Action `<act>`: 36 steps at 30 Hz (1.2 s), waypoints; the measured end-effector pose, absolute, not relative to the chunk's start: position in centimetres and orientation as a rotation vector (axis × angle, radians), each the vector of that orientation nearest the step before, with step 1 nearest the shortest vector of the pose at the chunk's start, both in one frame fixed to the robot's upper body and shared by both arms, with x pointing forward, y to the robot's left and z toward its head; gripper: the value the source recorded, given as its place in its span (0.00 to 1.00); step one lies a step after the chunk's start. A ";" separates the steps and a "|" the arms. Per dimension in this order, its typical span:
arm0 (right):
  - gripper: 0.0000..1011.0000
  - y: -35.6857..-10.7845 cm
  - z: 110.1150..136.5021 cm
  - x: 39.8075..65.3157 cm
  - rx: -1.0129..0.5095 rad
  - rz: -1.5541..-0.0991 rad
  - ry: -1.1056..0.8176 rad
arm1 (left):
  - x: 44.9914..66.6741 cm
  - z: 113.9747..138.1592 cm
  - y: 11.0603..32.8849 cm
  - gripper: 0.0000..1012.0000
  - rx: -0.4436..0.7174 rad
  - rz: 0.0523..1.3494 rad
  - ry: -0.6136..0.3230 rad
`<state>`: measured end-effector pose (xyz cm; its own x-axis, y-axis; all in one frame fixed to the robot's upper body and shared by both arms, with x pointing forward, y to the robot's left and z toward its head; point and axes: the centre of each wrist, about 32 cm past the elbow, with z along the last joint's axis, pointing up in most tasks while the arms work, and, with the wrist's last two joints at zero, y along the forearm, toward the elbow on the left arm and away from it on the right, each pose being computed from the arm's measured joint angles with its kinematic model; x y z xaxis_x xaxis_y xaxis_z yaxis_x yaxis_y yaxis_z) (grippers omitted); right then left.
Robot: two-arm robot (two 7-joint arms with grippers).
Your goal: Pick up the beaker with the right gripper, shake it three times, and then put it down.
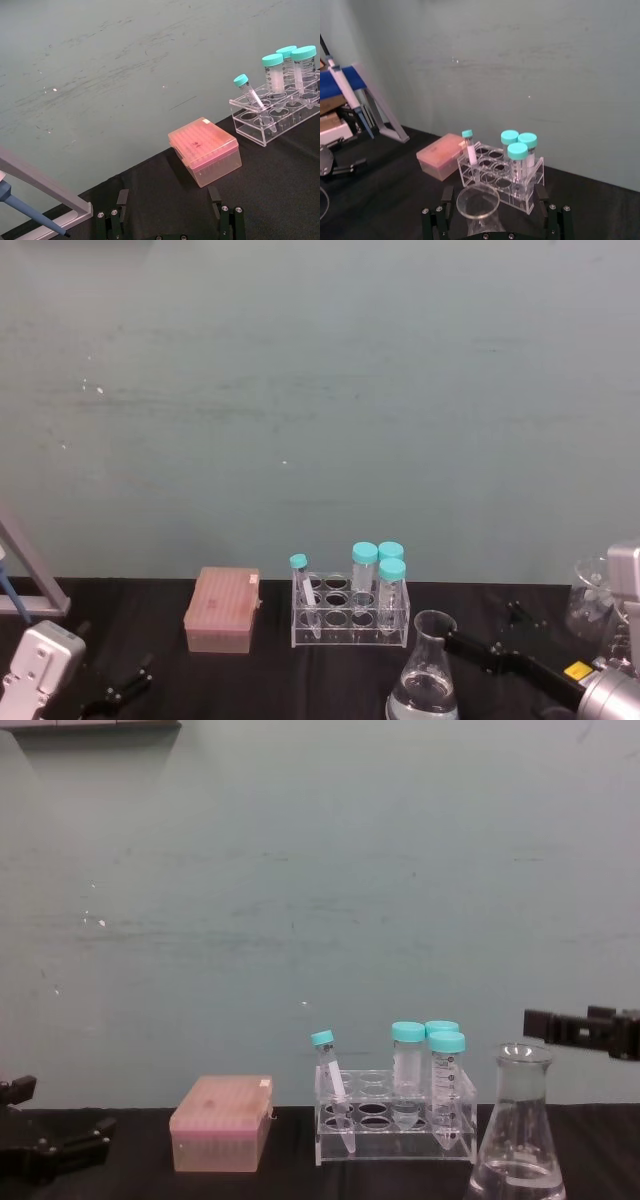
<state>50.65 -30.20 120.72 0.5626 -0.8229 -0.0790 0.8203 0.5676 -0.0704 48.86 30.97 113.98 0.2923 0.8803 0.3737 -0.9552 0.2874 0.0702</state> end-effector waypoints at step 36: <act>0.99 -28.3 117.3 51.2 -0.117 -0.940 0.080 | 48.9 114.0 31.0 0.99 0.305 1.248 -0.285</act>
<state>51.18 -28.31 117.32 0.5877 -0.8089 -0.0178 0.8002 0.5844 -0.1349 48.86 30.97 113.98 0.2923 0.8803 0.3738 -0.9553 0.2873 0.0703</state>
